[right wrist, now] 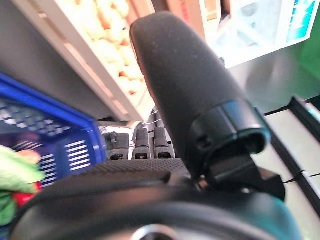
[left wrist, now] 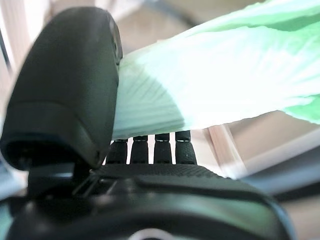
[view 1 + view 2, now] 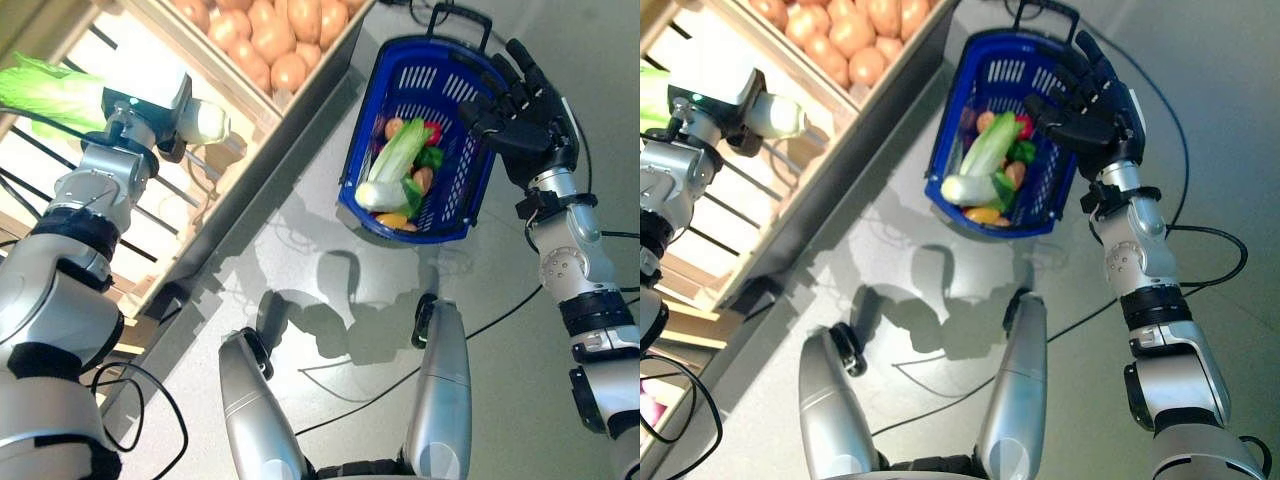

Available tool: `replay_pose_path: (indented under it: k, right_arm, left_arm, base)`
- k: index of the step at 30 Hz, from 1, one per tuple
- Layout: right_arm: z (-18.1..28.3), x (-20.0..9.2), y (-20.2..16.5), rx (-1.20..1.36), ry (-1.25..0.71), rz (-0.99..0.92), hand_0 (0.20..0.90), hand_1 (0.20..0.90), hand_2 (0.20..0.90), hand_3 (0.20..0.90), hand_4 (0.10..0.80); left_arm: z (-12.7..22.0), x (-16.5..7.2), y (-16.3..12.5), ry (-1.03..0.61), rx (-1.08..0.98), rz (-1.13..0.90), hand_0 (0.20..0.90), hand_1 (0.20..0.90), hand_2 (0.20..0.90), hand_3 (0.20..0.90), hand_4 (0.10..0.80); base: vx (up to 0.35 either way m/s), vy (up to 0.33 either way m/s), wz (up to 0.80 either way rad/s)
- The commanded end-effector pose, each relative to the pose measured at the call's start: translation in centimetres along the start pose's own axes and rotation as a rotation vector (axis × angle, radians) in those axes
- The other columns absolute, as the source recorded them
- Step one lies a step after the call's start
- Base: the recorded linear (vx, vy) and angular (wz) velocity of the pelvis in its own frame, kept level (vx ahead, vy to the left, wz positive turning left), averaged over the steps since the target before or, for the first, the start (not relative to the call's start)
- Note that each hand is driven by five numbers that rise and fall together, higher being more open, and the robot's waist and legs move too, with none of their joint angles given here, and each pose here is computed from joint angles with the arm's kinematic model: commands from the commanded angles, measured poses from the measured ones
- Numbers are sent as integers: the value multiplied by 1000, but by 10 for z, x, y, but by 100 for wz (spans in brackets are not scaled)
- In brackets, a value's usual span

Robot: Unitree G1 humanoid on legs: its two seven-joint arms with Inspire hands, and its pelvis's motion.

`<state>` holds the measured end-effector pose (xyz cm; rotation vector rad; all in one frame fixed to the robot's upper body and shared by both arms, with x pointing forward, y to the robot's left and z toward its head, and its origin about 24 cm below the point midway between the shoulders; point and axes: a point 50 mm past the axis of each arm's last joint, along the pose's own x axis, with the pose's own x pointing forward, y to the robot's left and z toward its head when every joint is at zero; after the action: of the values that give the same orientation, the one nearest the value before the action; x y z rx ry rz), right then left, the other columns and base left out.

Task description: Put vegetables into the basket

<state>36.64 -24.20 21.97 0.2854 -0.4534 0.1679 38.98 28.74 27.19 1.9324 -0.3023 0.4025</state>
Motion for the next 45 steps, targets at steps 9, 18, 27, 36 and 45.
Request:
replay_pose_path:
  k: [9,18,27,36,45]
  right_arm:
    - [-18,-16,23,71,-34,117,900,900,900,900,800]
    - [-58,-41,33,-20,113,175,900,900,900,900,800]
    - [-71,-42,49,-181,178,328,900,900,900,900,800]
    - [-63,-32,73,-248,156,437,900,900,900,900,800]
    - [-76,-38,92,-202,269,560,900,900,900,900,800]
  left_arm:
    - [-10,-25,-5,21,-278,206,300,300,300,300,400]
    - [28,-48,-33,13,-854,129,300,300,300,300,400]
    - [84,-62,-52,-8,-1490,-32,300,300,300,300,400]
    - [123,-74,-52,-84,-1693,-115,300,300,300,300,400]
    - [146,-90,-57,-112,-1738,-180,300,300,300,300,400]
  base:
    - [100,2,4]
    - [156,-18,1]
    - [84,-20,4]
    - [4,-12,2]
    - [27,-8,0]
